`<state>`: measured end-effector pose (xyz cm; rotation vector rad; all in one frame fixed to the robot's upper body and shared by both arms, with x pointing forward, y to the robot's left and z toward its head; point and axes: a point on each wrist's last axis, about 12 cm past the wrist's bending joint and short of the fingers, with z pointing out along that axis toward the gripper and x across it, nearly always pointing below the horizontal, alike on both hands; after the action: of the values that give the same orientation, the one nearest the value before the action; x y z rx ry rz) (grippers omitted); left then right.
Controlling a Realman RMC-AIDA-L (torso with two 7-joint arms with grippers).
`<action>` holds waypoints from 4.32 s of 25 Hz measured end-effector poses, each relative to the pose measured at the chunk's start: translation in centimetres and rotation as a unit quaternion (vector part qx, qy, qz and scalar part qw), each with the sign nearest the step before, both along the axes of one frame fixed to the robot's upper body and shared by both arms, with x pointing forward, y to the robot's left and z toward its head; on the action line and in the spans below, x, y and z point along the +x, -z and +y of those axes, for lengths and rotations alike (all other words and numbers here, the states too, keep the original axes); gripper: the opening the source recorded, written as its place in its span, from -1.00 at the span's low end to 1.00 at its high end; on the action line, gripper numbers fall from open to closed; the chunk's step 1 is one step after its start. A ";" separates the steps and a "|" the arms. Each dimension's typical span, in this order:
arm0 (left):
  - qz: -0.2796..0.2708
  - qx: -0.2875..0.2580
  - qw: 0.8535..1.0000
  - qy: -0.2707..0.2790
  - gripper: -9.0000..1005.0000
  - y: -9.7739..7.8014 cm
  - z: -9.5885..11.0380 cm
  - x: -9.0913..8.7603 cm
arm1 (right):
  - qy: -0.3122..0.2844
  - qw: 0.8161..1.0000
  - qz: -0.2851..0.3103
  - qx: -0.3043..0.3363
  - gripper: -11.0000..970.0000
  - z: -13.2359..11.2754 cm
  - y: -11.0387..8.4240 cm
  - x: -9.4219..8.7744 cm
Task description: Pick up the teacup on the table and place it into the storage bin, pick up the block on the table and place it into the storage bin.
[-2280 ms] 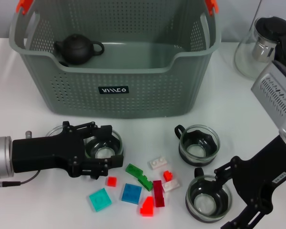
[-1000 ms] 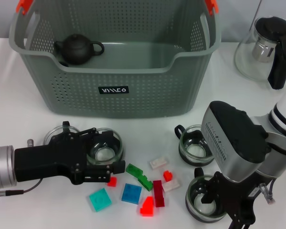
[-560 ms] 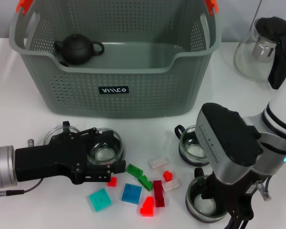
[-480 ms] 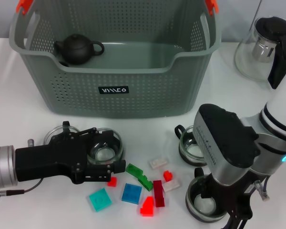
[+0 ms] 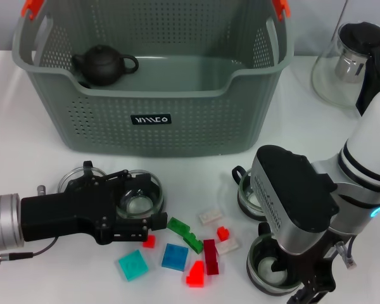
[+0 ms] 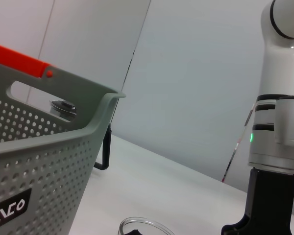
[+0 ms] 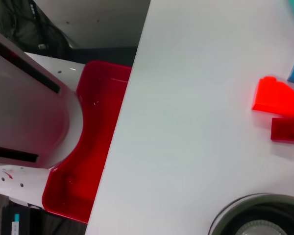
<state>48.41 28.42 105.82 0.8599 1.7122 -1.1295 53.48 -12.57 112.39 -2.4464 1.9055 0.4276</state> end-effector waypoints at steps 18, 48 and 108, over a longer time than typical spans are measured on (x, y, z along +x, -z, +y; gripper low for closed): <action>-0.006 -0.003 1.000 -0.010 0.84 0.2 0.2 -0.2 | 0.000 1.000 -0.022 -0.010 0.05 0.7 0.0 -0.2; -0.007 -0.006 1.000 -0.017 0.84 0.2 0.8 -0.6 | 0.042 0.997 0.010 0.069 -0.85 -1.5 -5.9 -0.2; -0.044 0.001 0.999 0.009 0.83 -1.6 1.5 0.3 | 0.359 0.877 -0.183 0.262 -0.86 3.1 -6.5 15.8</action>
<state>48.74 29.92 107.38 0.9156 1.6378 -1.0864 69.31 -9.44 118.92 -1.2580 1.9951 0.3427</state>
